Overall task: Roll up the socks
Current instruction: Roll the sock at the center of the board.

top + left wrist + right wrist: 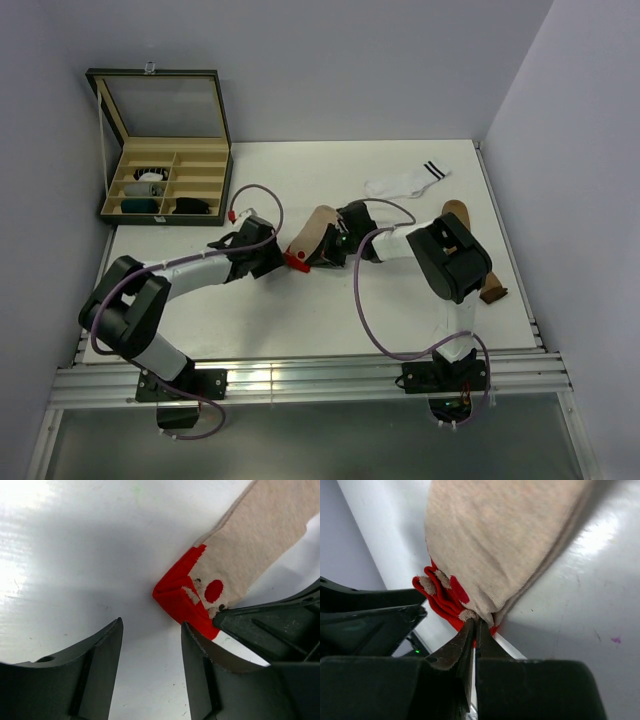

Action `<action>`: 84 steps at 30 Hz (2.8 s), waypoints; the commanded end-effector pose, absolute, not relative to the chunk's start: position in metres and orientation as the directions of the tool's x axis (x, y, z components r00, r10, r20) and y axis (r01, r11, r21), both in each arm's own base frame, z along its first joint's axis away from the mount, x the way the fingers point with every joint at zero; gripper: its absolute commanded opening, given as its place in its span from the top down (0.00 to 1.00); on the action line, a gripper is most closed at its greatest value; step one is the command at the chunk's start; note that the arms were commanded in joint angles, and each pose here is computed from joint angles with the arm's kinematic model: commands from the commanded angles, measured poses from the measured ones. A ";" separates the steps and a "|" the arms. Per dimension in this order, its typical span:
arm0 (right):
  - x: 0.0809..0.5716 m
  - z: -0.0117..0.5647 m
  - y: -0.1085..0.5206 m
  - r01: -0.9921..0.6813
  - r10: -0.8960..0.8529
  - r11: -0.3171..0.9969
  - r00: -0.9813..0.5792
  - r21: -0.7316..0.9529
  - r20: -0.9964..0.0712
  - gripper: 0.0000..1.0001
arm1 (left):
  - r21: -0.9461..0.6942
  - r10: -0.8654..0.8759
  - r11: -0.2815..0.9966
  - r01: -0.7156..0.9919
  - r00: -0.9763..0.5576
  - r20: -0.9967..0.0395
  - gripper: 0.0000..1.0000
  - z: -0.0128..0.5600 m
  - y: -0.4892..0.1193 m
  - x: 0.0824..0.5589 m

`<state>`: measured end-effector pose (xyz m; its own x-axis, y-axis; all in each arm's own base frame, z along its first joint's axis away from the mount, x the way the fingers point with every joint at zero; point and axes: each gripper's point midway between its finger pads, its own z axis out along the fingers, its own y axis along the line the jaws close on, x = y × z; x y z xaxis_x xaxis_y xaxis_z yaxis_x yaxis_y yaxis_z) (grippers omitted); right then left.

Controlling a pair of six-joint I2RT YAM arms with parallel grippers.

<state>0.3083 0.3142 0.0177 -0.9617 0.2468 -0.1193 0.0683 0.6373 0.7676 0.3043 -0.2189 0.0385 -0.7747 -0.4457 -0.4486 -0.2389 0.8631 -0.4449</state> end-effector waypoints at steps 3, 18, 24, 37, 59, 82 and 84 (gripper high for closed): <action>0.292 -0.003 0.315 0.238 0.334 0.618 -0.942 0.749 0.025 1.00 | -0.530 -0.564 0.789 -0.312 -0.710 -0.422 0.49 0.041 -0.222 0.314; 0.288 -0.003 0.335 0.234 0.312 0.605 -0.949 0.761 0.044 1.00 | -0.529 -0.596 0.765 -0.367 -0.716 -0.364 0.61 0.011 -0.224 0.312; 0.289 0.000 0.342 0.131 0.236 0.658 -0.971 0.741 -0.038 0.91 | -0.491 -0.582 0.785 -0.379 -0.724 -0.371 0.75 0.004 -0.220 0.311; 0.313 0.067 0.326 -0.458 -0.103 0.807 -0.731 0.373 -0.675 0.63 | -0.324 -0.456 0.880 -0.346 -0.805 -0.379 1.00 0.009 -0.215 0.314; 0.293 0.069 0.355 -0.595 -0.330 0.797 -0.280 -0.107 -0.902 0.54 | -0.290 -0.334 0.925 -0.245 -0.888 -0.316 1.00 0.022 -0.236 0.321; 0.281 0.013 0.363 -0.615 -0.512 0.747 -0.288 -0.253 -0.809 0.84 | -0.322 -0.363 0.909 -0.263 -0.881 -0.304 0.97 0.024 -0.243 0.325; 0.278 0.008 0.361 -0.627 -0.510 0.744 -0.312 -0.230 -0.801 0.92 | -0.349 -0.385 0.897 -0.271 -0.867 -0.316 0.92 0.033 -0.245 0.329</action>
